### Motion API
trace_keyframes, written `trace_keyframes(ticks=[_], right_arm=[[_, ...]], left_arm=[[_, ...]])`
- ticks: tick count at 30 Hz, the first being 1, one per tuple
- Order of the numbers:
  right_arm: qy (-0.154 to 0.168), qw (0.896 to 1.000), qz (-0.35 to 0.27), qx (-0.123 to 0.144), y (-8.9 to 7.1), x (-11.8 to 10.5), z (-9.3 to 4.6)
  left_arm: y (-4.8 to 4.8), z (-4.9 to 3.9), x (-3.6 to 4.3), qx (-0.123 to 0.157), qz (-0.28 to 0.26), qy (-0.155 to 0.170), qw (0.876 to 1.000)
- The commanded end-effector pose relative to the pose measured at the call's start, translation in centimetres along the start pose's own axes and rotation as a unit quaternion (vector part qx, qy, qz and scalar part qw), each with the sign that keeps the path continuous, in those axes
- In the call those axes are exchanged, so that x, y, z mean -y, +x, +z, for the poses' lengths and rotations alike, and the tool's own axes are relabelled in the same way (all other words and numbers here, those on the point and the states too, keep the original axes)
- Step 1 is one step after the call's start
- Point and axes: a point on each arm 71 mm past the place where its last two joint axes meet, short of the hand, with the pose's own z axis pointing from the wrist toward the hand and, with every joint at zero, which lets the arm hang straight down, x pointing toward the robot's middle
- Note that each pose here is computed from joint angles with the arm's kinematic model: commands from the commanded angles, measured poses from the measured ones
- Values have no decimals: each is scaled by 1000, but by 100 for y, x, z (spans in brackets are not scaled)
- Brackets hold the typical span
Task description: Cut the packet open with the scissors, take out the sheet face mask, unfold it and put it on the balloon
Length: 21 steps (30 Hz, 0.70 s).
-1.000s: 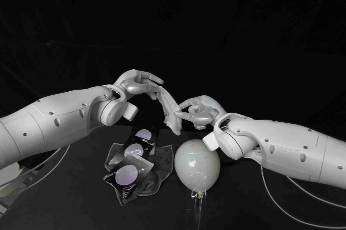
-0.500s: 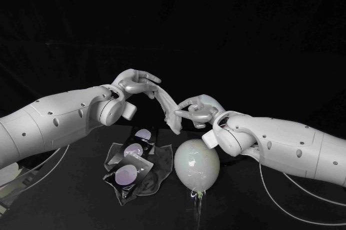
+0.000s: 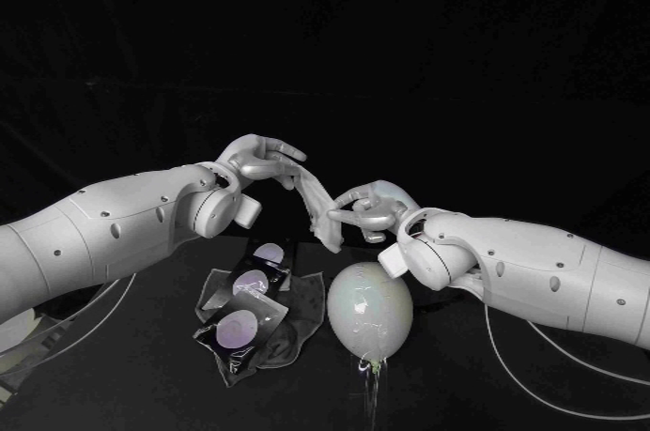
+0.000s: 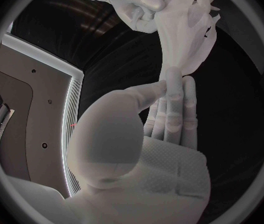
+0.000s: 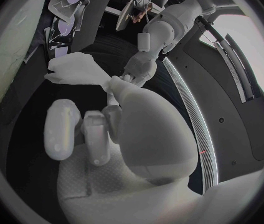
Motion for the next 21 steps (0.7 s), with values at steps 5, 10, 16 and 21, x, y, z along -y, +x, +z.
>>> trace_keyframes(ticks=[5,10,16,21], right_arm=[[9,1000,2,-21,45,-24,13],[9,1000,4,-21,52,-35,17],[8,1000,6,-19,57,-44,24],[13,1000,5,-15,32,-55,45]], left_arm=[[25,47,-37,5,12,-17,1000],[37,64,-66,8,15,-25,1000],[56,74,-95,4,20,-32,999],[59,81,-126,-3,28,-40,999]])
